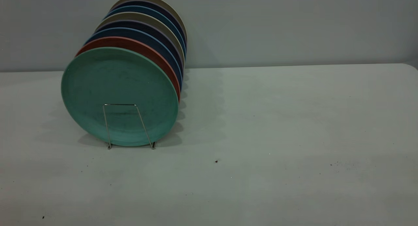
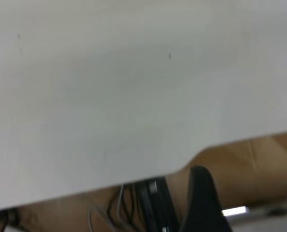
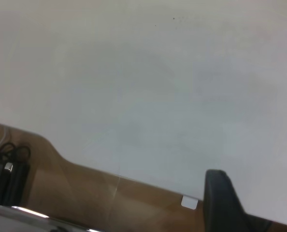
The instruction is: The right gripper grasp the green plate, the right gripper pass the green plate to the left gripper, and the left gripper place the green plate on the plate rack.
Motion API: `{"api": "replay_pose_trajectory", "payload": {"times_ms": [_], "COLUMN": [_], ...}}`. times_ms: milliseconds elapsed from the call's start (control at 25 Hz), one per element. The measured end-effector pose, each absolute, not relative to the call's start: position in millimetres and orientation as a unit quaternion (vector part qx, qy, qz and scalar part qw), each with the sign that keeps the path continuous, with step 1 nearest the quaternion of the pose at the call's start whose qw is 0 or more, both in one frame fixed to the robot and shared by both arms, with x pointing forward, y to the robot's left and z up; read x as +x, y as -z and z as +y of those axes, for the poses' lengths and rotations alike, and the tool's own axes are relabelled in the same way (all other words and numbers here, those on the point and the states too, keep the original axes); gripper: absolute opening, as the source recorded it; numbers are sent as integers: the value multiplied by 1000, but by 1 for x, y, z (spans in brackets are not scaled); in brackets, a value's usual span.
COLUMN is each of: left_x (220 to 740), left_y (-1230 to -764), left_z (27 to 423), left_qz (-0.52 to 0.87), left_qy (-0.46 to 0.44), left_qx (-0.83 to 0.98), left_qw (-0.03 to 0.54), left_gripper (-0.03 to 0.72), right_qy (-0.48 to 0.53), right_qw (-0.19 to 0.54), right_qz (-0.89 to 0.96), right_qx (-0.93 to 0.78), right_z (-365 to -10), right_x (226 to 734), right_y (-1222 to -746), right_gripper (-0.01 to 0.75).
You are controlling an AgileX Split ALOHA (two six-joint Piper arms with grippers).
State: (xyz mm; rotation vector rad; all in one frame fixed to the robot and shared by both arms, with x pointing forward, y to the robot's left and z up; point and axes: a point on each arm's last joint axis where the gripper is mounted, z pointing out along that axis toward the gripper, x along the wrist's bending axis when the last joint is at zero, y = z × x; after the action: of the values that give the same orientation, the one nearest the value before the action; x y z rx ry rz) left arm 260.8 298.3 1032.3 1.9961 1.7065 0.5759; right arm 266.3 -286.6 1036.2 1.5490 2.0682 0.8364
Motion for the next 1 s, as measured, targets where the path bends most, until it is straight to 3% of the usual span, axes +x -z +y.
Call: {"api": "replay_pose_trajectory", "payload": {"times_ms": [480,720,1000], "left_x": [231,228,222], "left_y": [-1034,-1033,-1033], "left_z": [301,301,301], "left_qz": [595,618,614], "left_qy": [-279,-293,-309], "left_qx": [693,669,660], "left_qw": [297,290,303], "left_gripper": [519,519,519], "right_qy": [-328,-363,-368], "right_qw": [245,312,317], "right_qz": [716,657,655], "right_qx": [566,582,579], "right_z": [-290,-293,-293], "right_x": [255,233,231], "right_y": [-1038,-1039,-1039], "right_gripper": [363,343,296]}}
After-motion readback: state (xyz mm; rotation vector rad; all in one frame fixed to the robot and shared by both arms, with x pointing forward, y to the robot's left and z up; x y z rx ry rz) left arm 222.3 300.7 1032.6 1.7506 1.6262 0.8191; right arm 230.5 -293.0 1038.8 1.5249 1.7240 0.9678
